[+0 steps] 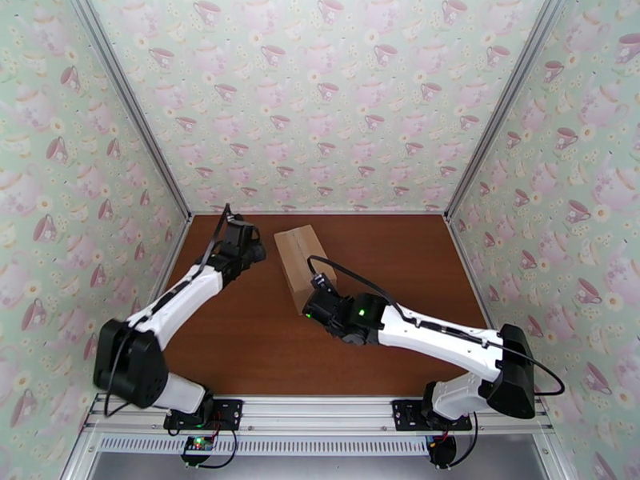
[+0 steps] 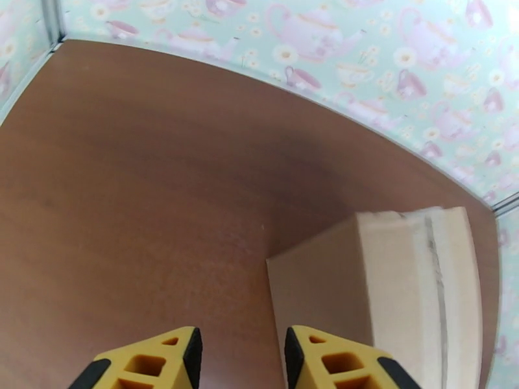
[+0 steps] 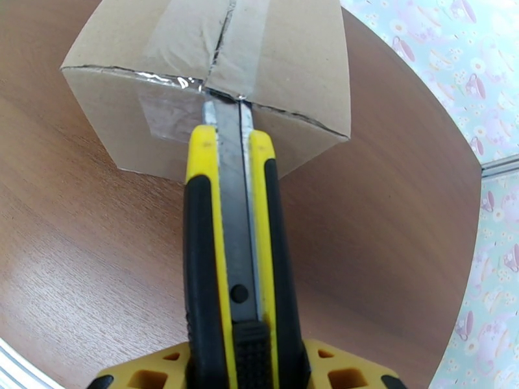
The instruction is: Unpack the express box
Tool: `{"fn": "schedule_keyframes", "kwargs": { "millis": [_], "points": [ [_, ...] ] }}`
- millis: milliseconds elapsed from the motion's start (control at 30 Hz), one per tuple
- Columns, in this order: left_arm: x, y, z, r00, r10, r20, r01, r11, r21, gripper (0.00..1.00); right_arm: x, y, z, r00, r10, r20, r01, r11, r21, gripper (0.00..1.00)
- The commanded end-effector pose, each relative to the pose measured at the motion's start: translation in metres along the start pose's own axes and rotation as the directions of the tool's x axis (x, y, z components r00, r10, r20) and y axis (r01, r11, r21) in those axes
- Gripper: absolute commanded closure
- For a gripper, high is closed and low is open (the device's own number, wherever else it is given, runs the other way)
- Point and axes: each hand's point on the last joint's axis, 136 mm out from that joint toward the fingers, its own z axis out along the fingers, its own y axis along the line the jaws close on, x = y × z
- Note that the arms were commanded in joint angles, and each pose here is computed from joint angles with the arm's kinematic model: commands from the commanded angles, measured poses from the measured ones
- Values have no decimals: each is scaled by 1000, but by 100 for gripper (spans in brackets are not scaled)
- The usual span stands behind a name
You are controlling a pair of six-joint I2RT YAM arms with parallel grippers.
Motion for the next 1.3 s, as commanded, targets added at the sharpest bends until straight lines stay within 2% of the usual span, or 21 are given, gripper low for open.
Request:
{"fn": "schedule_keyframes", "kwargs": {
  "millis": [0,233,433,700,1267],
  "points": [
    [19,-3,-24,996,-81,-34,83,995,48,60,2,-7,-3,1000,-14,-28,16,998,63,100],
    [117,-15,-46,974,-59,-221,78,994,79,62,-2,-11,-8,1000,-11,-16,12,997,77,100],
    [164,-11,-51,954,-82,-287,106,992,69,63,-6,-10,-11,1000,-22,-2,22,996,87,100],
    [167,-41,-42,961,-50,-273,82,991,109,63,-6,-5,-10,999,-41,1,41,996,85,100],
    [157,-70,-36,972,-26,-234,67,984,167,63,-14,8,-9,997,-76,15,74,993,91,100]
  ]
}}
